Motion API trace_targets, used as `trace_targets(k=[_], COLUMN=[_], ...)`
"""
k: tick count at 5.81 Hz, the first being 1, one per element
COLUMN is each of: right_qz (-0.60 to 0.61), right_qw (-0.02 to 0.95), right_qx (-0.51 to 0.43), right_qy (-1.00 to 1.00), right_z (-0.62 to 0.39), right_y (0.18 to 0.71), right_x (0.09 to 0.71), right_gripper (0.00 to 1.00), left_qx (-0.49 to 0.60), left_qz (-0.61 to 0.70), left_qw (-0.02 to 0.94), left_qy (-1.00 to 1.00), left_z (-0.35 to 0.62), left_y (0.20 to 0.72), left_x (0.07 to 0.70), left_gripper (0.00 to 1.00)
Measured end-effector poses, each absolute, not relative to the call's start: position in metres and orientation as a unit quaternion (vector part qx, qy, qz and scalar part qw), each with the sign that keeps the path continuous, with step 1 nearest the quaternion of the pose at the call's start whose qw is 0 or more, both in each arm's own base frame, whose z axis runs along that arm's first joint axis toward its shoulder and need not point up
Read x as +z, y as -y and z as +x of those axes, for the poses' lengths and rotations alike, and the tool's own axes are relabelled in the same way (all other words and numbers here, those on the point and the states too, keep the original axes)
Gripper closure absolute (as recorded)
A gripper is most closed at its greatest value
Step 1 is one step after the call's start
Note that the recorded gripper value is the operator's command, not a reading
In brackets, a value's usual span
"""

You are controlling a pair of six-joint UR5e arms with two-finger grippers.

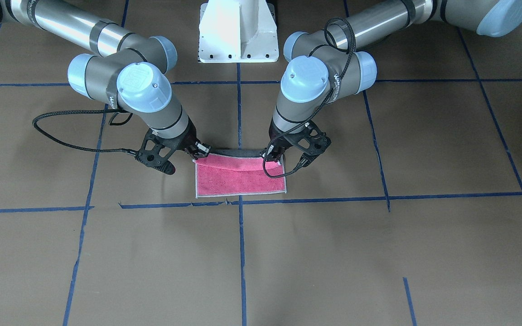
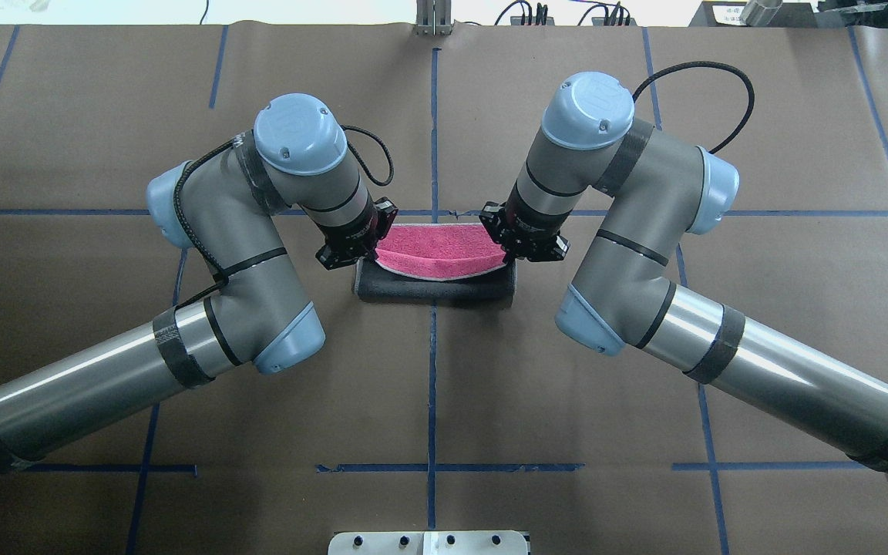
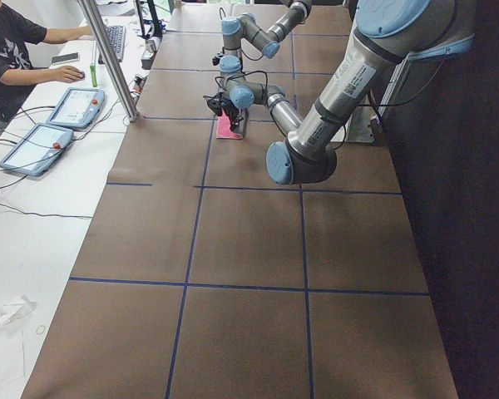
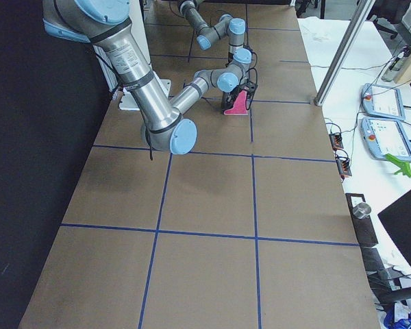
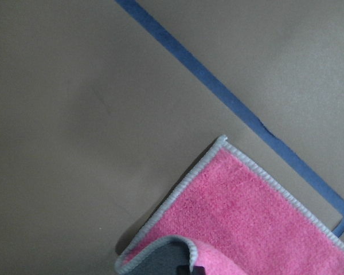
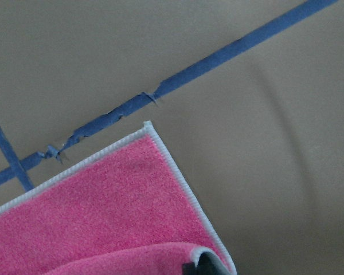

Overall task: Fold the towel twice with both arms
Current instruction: 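Lift the near edge with both grippers and fold it over the far edge, then open both grippers and raise them away from the folded towel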

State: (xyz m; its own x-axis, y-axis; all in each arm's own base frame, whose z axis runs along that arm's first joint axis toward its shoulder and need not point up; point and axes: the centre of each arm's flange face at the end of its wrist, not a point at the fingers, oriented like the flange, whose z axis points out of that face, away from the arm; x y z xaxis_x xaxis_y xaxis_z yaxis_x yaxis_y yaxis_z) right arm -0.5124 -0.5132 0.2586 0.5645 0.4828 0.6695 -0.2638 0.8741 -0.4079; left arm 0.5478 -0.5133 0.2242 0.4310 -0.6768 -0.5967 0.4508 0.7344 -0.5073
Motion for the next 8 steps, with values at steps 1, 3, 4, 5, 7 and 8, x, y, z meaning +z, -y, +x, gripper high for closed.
trace_targets(k=[1, 3, 4, 5, 7, 8], right_qz=[-0.134, -0.142, -0.145, -0.146, -0.146, -0.142], right_qw=[0.874, 0.872, 0.872, 0.872, 0.873, 0.874], right_qx=[0.218, 0.226, 0.228, 0.229, 0.228, 0.223], right_qy=[0.412, 0.41, 0.408, 0.407, 0.406, 0.407], right_z=[-0.515, -0.51, -0.507, -0.508, -0.511, -0.509], right_y=[0.521, 0.539, 0.544, 0.548, 0.551, 0.553], right_x=[0.258, 0.259, 0.262, 0.267, 0.274, 0.276], right_gripper=[1.0, 1.0, 1.0, 1.0, 0.66, 0.01], left_qx=[-0.345, -0.36, -0.364, -0.365, -0.364, -0.362], left_qz=[-0.135, -0.132, -0.132, -0.131, -0.13, -0.127], left_qw=[0.832, 0.826, 0.824, 0.824, 0.822, 0.821], left_qy=[-0.412, -0.413, -0.414, -0.413, -0.417, -0.423], left_z=[0.545, 0.539, 0.537, 0.537, 0.539, 0.54], left_y=[0.524, 0.543, 0.547, 0.549, 0.552, 0.555], left_x=[0.227, 0.235, 0.237, 0.238, 0.242, 0.246], left_gripper=[0.97, 0.97, 0.97, 0.97, 0.01, 0.0])
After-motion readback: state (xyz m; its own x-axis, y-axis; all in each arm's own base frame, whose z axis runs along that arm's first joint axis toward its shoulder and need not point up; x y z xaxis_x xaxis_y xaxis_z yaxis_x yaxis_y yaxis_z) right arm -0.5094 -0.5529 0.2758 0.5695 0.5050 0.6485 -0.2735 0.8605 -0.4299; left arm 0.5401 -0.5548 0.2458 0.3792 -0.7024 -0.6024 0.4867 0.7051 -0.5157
